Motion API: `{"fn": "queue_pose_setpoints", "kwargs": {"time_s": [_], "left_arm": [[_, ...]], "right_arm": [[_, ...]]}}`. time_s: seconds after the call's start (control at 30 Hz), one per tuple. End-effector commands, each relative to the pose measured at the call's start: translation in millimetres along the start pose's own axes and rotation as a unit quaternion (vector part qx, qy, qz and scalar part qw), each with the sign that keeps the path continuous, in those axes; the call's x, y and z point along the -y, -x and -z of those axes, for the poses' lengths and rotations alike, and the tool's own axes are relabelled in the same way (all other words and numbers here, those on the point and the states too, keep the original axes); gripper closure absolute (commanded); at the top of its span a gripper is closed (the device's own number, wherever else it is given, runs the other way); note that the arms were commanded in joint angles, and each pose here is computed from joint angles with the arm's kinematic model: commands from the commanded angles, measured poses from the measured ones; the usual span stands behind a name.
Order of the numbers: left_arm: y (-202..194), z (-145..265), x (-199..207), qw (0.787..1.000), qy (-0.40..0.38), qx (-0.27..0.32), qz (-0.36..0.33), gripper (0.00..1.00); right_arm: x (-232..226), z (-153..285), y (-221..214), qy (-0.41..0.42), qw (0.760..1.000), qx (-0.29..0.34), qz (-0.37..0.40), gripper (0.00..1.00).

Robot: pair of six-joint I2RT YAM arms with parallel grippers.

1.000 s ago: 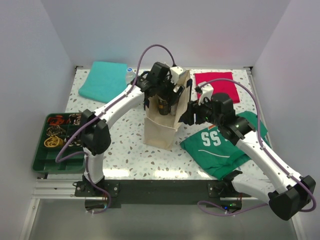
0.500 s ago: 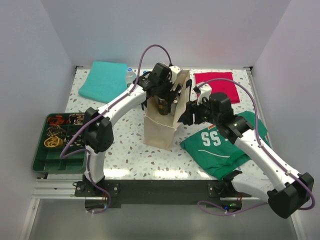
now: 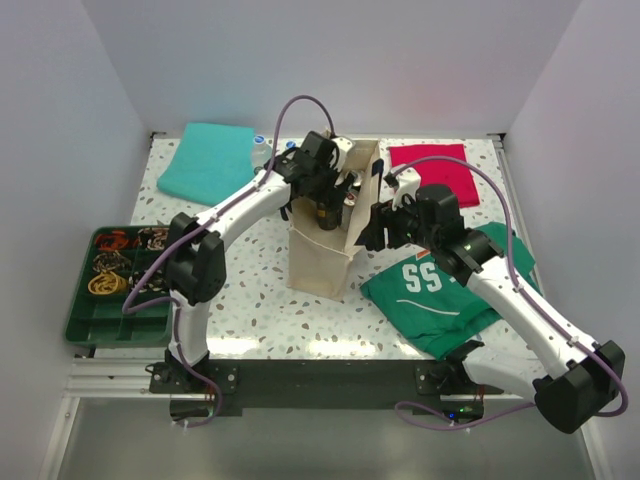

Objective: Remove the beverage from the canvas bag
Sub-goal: Take out the drink from the canvas bag.

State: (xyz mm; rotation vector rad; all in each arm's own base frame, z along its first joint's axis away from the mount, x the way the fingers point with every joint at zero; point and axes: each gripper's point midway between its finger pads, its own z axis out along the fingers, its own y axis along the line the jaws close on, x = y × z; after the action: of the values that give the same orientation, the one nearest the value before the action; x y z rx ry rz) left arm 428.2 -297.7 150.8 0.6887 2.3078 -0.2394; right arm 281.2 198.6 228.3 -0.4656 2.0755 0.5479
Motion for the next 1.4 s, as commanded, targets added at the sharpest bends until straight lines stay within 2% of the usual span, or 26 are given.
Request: {"fn": "queue_pose_setpoints", "kwargs": {"time_s": [0.0,0.2,0.27,0.4,0.47,0.63,0.93,1.0,1.03,1.2,1.23,1.27,1.3,1.37], "left_arm": [[17,8,-9,0.999,0.004,0.031,0.016,0.00],[28,7,-5,0.998,-0.011,0.052,0.018,0.01],[29,5,-4,0.998,-0.014,0.051,0.017,0.05],[29,1,-3,0.999,-0.014,0.046,0.015,0.07],[28,0,-3,0.999,-0.015,0.044,0.016,0.12],[24,-3,-3,0.999,-0.017,0.042,0.019,0.15],[18,-7,3,0.999,-0.033,0.031,0.018,0.36],[17,-7,2,0.999,-0.031,0.030,0.018,0.44],[17,-6,3,0.999,-0.032,0.030,0.017,0.52],[22,1,4,0.998,-0.035,0.039,0.019,0.65],[21,1,6,0.998,-0.039,0.036,0.018,0.77],[23,3,6,0.998,-0.041,0.039,0.018,0.83],[22,4,7,0.998,-0.042,0.035,0.018,0.99],[23,8,8,0.998,-0.046,0.037,0.017,1.00]], "right_arm": [[-1,-1,3,0.003,1.000,0.006,0.011,0.38],[-1,-4,1,0.004,1.000,0.003,0.010,0.38],[0,-4,0,0.003,1.000,0.002,0.010,0.38],[1,-4,-1,0.001,1.000,0.000,0.011,0.38],[1,-4,-2,0.001,1.000,-0.001,0.011,0.38],[1,-5,-1,0.001,1.000,0.000,0.011,0.38],[2,-5,-3,-0.002,1.000,-0.002,0.011,0.38],[2,-5,-2,0.000,1.000,0.000,0.012,0.38],[2,-5,-2,-0.001,1.000,0.000,0.012,0.38],[1,-5,-1,0.000,1.000,0.002,0.011,0.38],[1,-5,-1,0.001,1.000,0.002,0.011,0.38],[1,-5,0,0.001,1.000,0.002,0.010,0.38],[0,-5,0,0.002,1.000,0.002,0.010,0.38],[0,-5,0,0.002,1.000,0.003,0.009,0.38]]}}
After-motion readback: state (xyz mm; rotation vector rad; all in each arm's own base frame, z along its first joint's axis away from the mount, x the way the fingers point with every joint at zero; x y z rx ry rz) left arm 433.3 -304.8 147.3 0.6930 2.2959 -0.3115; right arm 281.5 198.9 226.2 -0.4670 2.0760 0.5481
